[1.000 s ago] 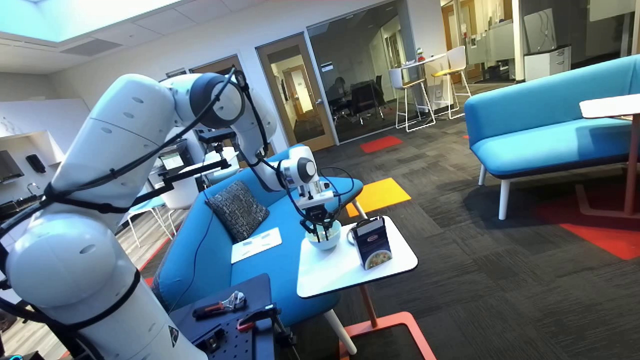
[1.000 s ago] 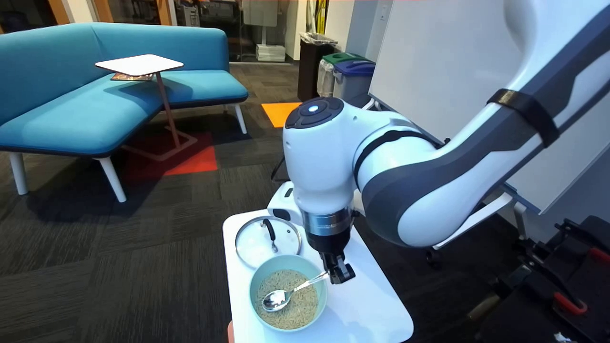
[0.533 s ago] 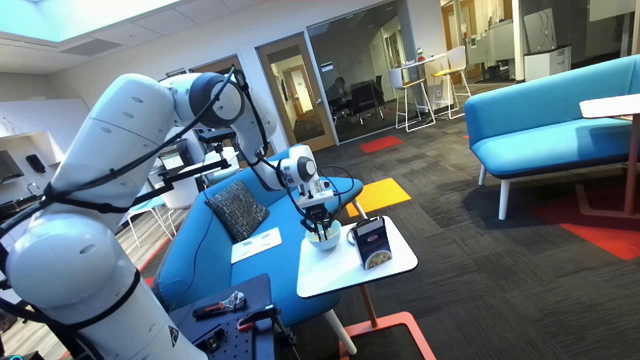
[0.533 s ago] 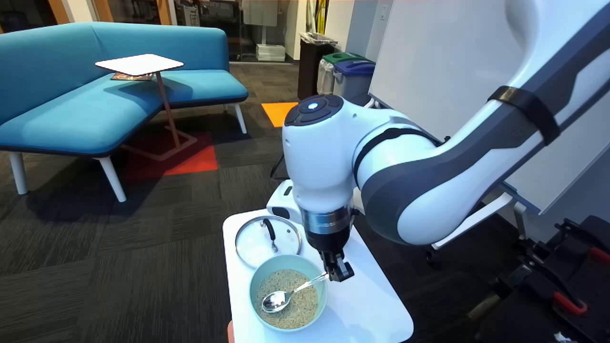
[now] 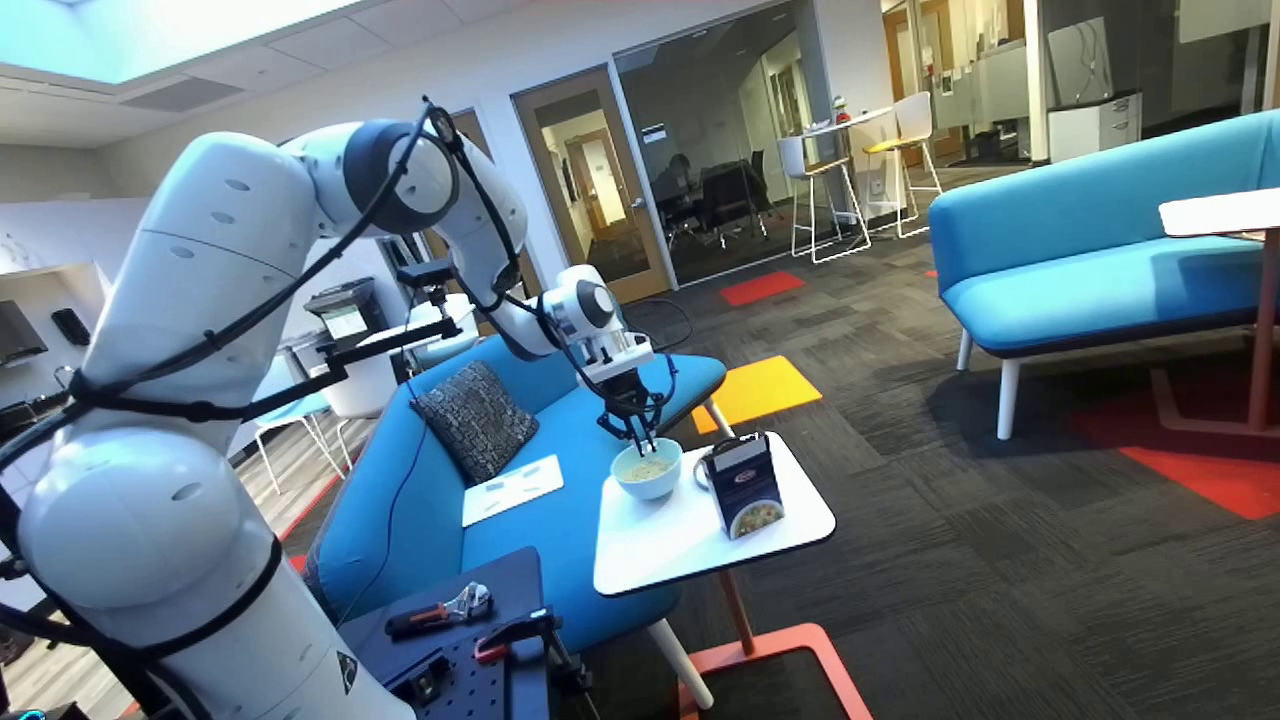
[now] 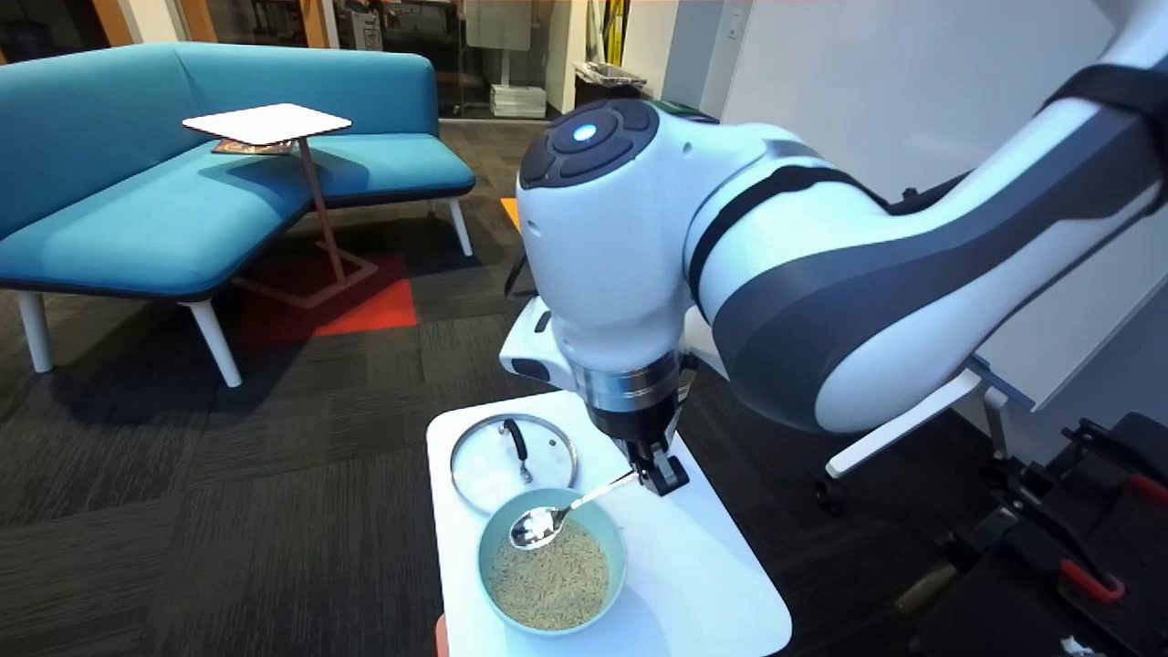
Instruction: Pick up the spoon from the bowl and put it in the box
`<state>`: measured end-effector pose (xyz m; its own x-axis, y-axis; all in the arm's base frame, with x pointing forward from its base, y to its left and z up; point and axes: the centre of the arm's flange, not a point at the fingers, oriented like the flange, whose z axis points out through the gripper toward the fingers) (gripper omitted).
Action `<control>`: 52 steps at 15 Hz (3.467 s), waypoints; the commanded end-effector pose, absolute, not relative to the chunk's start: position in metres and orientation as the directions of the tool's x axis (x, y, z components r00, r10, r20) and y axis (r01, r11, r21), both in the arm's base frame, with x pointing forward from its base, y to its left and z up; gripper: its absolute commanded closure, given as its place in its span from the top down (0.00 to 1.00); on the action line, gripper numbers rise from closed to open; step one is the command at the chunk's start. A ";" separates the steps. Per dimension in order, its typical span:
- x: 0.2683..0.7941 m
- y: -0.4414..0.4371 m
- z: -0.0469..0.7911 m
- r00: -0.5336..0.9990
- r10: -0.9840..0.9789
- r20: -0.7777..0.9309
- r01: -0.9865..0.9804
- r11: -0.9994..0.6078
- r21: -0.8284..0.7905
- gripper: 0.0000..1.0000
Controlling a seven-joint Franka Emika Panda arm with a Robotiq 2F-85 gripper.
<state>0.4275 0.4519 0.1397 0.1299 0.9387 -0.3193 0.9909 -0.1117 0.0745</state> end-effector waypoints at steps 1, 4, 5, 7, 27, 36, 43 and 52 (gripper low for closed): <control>0.412 0.453 0.182 0.156 0.900 -0.408 0.981 -0.094 0.168 0.05; 0.398 0.456 0.212 0.193 0.868 -0.458 0.969 -0.095 0.229 0.05; 0.393 0.457 0.221 0.211 0.855 -0.473 0.964 -0.102 0.246 0.05; 0.387 0.452 0.241 0.265 0.824 -0.500 0.947 -0.125 0.296 0.05; 0.427 0.409 0.256 0.483 0.500 -0.719 0.871 -0.191 0.452 0.05; 0.467 0.403 0.240 0.455 0.449 -0.769 0.883 -0.113 0.456 0.05; 0.494 0.399 0.205 0.309 0.427 -0.850 0.948 -0.075 0.308 0.05; 0.504 0.420 0.168 0.164 0.378 -0.911 0.984 0.003 0.178 0.05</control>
<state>0.4903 0.4011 0.1715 0.2013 0.4177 -0.8860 0.9770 -0.0210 0.2121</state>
